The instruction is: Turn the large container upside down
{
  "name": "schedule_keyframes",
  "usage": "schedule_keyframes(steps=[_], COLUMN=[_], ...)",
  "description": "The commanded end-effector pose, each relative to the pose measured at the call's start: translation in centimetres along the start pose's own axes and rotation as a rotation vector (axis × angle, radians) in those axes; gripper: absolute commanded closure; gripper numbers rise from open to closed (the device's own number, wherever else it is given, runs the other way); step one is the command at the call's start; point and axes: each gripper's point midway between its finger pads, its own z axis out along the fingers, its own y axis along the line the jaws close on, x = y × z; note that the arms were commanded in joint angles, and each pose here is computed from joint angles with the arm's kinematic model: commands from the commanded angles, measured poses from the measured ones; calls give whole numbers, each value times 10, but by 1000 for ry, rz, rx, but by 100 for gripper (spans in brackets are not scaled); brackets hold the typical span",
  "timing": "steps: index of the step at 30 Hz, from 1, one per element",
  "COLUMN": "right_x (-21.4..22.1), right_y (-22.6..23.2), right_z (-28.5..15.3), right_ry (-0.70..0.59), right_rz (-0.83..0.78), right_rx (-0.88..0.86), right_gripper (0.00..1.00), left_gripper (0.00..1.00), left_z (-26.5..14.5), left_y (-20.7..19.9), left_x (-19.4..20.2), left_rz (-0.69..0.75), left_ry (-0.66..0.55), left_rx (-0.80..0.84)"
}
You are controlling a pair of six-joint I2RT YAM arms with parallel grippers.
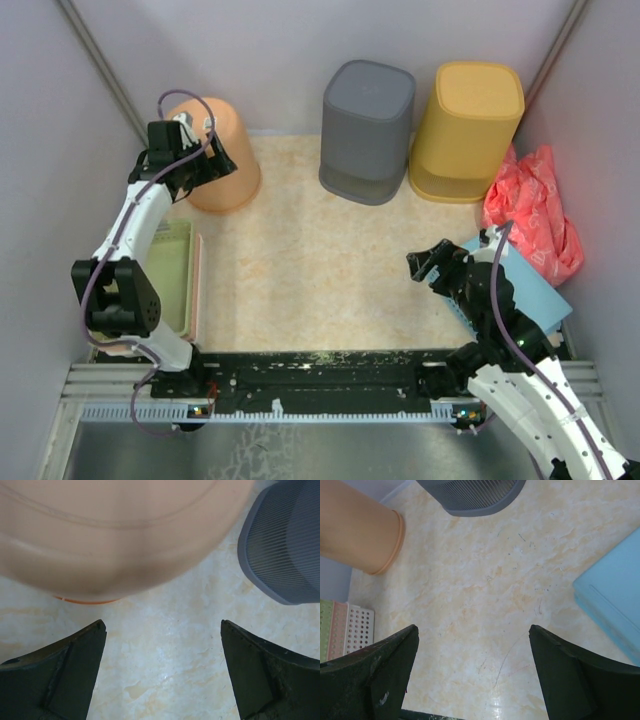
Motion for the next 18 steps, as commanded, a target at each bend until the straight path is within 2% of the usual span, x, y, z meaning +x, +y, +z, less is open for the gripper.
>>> schedule_keyframes(steps=[1,3,5,9,12,15,18], right_x=[-14,-12,-9,-3,0,2,3], right_y=[12,15,18,20,22,27,28], right_z=[0,5,9,15,17,19,18], right_ry=[-43,-33,-20,8,16,24,32], right_rz=[-3,-3,-4,-20,-23,-20,-20], right_rx=[-40,-50,-56,-63,-81,-106,-110], right_gripper=[8,8,8,8,8,8,8], left_gripper=[0,0,0,0,0,1,12], left_z=[-69,-93,-116,-155,-162,-157,-149], left_y=[-20,-13,6,51,70,73,76], left_x=[4,21,35,77,110,134,148], left_rz=[184,199,189,200,170,128,75], left_ry=[-43,-20,-23,61,162,223,264], left_rx=[-135,-198,-268,-430,-470,-429,-410])
